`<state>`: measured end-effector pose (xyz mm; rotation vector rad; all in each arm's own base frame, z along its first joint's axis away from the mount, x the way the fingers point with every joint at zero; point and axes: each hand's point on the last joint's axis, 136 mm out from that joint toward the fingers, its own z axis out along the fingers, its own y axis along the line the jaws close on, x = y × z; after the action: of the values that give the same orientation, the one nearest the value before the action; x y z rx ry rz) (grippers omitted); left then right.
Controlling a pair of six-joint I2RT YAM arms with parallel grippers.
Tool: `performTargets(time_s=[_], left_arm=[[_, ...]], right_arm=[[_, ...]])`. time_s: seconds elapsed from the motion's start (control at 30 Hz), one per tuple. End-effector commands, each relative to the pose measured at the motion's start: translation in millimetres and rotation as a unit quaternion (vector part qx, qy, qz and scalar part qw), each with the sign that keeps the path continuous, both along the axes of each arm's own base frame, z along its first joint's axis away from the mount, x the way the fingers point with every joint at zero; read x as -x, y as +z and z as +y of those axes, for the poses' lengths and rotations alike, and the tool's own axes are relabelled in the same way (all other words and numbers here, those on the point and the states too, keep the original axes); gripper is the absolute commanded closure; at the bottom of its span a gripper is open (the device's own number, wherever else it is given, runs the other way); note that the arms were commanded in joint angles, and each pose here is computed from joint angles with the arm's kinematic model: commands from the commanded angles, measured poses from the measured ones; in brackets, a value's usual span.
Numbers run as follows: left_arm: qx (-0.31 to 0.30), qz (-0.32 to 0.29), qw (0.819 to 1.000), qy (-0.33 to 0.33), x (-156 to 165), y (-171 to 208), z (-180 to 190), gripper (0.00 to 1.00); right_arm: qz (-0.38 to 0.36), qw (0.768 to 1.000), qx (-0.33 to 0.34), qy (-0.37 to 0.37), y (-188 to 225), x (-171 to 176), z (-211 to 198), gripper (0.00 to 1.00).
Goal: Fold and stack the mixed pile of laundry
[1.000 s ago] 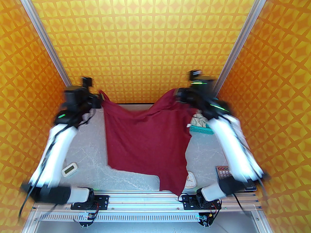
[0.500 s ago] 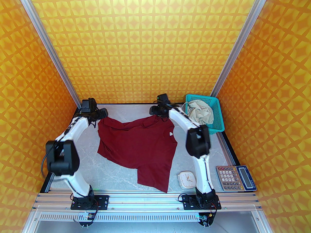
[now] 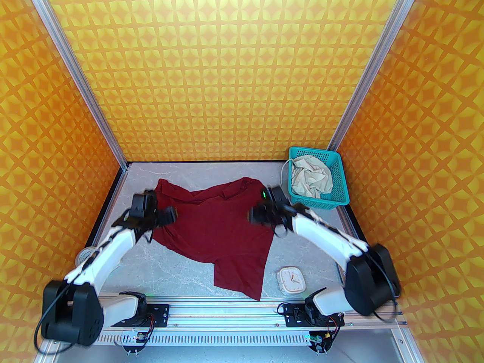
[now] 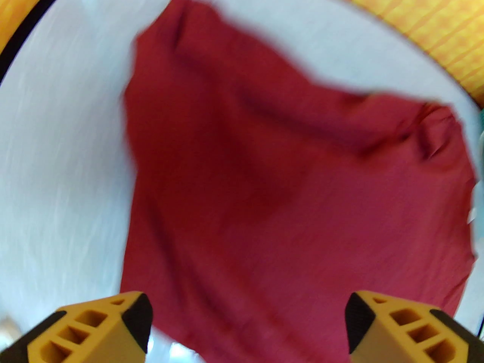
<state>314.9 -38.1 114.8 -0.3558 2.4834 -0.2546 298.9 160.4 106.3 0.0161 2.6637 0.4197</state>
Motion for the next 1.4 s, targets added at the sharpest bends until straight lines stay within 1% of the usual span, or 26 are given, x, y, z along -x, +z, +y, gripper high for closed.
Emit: performTargets(time_s=[0.0, 0.1, 0.23, 0.3, 0.43, 0.57, 0.77, 0.9, 1.1, 1.2, 1.37], left_arm=[[0.000, 0.044, 0.997, 0.056, 23.0, -24.2, 20.2, 0.09], [0.008, 0.058, 0.994, 0.092, 27.2, -39.1, 33.2, 0.12], [0.010, 0.075, 0.989, 0.125, 24.4, -50.4, 52.4, 0.19], [0.008, 0.081, 0.988, 0.132, 22.5, -56.1, 58.2, 0.22], [0.011, 0.099, 0.986, 0.133, 16.1, -69.8, 58.6, 0.26], [0.020, 0.100, 0.986, 0.134, 6.1, -79.6, 56.8, 0.35], [0.021, 0.097, 0.986, 0.136, -12.2, -81.6, 58.8, 0.43], [0.020, 0.105, 0.985, 0.136, -19.7, -88.6, 59.1, 0.53], [0.019, 0.119, 0.983, 0.135, -12.6, -96.1, 58.1, 0.56], [0.019, 0.119, 0.984, 0.135, -6.9, -94.1, 57.3, 0.63], [0.014, 0.110, 0.986, 0.124, 2.6, -84.3, 56.0, 0.81]], right_arm=[[0.028, 0.999, -0.014, 0.012, -8.2, 41.7, 9.8, 0.39], [0.056, 0.998, -0.012, 0.032, -23.6, 72.9, 22.8, 0.39], [0.081, 0.995, 0.005, 0.049, -41.0, 96.8, 28.6, 0.40], [0.091, 0.994, 0.007, 0.052, -46.8, 104.7, 28.4, 0.41], [0.112, 0.992, 0.011, 0.062, -58.8, 120.3, 30.5, 0.41], [0.130, 0.989, 0.002, 0.068, -69.6, 133.2, 36.6, 0.41], [0.132, 0.989, 0.003, 0.066, -75.3, 138.8, 36.6, 0.42], [0.131, 0.989, 0.005, 0.063, -76.8, 138.8, 35.2, 0.42], [0.127, 0.990, 0.010, 0.056, -75.4, 138.9, 30.6, 0.42], [0.125, 0.991, 0.016, 0.051, -75.5, 138.8, 26.8, 0.41], [0.133, 0.990, 0.005, 0.043, -80.3, 141.5, 28.7, 0.41]])
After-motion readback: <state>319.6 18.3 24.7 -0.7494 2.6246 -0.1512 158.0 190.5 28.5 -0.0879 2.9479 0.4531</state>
